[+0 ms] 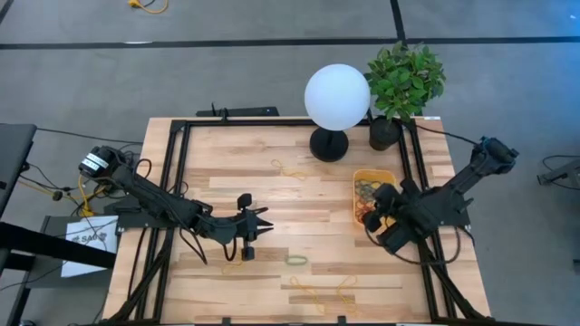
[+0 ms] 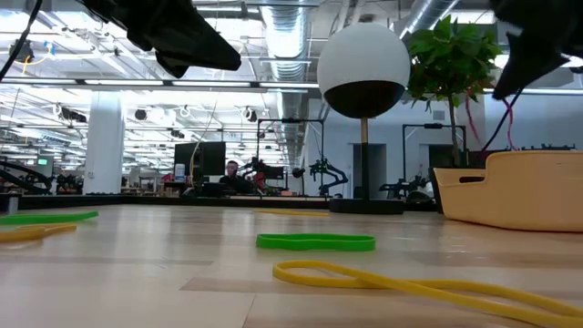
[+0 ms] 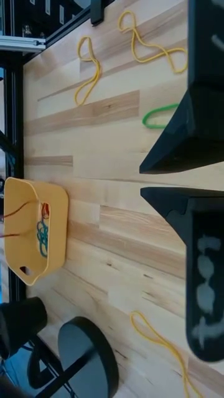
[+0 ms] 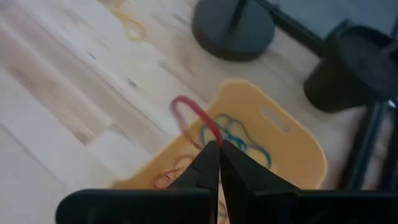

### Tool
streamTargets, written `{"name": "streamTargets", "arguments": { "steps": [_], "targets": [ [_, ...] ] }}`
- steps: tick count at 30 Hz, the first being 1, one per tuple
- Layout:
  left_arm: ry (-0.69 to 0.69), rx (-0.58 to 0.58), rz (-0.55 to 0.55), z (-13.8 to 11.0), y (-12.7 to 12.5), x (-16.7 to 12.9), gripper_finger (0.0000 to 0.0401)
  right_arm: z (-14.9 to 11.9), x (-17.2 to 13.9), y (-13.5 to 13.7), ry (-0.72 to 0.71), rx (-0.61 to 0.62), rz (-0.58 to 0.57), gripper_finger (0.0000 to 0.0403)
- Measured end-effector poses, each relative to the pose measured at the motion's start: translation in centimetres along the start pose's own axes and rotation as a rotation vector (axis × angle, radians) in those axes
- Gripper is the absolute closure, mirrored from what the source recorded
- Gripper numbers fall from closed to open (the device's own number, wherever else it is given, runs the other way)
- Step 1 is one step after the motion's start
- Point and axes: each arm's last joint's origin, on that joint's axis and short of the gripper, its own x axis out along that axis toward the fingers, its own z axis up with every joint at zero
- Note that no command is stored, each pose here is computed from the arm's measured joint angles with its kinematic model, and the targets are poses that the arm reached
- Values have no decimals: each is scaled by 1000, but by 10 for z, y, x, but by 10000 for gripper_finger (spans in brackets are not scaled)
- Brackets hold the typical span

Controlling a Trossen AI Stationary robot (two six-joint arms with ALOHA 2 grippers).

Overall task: Pick and place items into bin
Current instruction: Put the red rubber band into the bin

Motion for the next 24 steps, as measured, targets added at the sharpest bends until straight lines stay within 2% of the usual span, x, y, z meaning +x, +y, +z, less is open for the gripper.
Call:
{"name": "streamTargets", "arguments": {
  "steps": [5,9,13,20,24],
  "targets": [
    [0,0,0,0,0,0,365,-7,13,13,140,-65,-70,393],
    [0,0,0,0,0,0,365,-15,23,23,318,-128,-115,368],
    [0,0,0,0,0,0,365,-20,30,30,405,-205,-139,338],
    [1,1,0,0,0,0,365,-17,33,29,397,-209,-152,302],
    [1,5,0,0,0,0,365,2,17,24,276,-219,-109,295]
  ]
}}
